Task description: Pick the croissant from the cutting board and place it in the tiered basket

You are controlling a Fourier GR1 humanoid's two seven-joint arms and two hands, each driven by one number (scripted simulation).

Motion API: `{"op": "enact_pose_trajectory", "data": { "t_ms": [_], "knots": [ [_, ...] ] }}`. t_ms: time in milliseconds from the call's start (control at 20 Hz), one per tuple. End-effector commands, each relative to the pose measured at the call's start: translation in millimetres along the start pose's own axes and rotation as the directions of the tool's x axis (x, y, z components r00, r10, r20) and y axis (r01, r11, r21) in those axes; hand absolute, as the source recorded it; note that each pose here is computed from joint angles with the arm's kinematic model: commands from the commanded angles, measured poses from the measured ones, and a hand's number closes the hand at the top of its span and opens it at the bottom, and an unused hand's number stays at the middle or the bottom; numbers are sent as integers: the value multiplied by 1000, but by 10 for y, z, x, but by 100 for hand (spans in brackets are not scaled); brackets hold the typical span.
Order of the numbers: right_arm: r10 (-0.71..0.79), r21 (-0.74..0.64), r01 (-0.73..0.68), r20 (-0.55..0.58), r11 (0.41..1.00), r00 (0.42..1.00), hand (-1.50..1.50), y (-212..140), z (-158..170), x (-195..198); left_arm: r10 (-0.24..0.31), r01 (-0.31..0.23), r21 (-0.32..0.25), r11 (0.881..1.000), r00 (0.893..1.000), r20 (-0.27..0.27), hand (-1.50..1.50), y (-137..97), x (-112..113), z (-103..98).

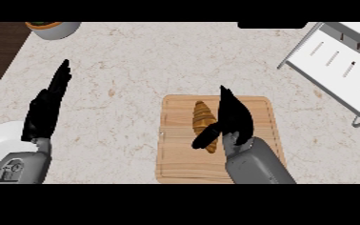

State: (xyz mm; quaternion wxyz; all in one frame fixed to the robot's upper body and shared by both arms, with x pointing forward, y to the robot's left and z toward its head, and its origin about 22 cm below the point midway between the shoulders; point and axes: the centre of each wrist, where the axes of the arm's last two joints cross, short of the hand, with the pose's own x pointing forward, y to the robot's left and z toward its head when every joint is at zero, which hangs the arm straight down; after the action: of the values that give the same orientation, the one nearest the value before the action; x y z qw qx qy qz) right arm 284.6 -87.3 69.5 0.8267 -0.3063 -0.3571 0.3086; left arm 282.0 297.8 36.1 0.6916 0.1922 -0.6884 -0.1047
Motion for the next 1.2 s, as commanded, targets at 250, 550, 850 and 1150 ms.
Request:
{"op": "enact_pose_trajectory", "data": {
  "t_ms": [250, 550, 850, 1150],
  "knots": [
    [3, 37, 5, -200, 999, 980, -150, 170, -46, -32, -5, 5, 20, 1000, 1000, 16, 0, -7, 25, -23],
    [-2, 64, 15, -192, 998, 981, -150, 316, -66, -38, 1, -1, 1, 1000, 1000, 3, 0, 50, -61, 29],
    [-1, 99, 22, -202, 995, 979, -150, 436, -285, 13, 2, -2, 4, 1000, 1000, 12, 0, -151, 57, -45],
    [52, 260, -18, -123, 965, 991, 150, 388, -378, 1, -11, 11, 12, 1000, 1000, -3, 0, -63, 61, -40]
  ]
}}
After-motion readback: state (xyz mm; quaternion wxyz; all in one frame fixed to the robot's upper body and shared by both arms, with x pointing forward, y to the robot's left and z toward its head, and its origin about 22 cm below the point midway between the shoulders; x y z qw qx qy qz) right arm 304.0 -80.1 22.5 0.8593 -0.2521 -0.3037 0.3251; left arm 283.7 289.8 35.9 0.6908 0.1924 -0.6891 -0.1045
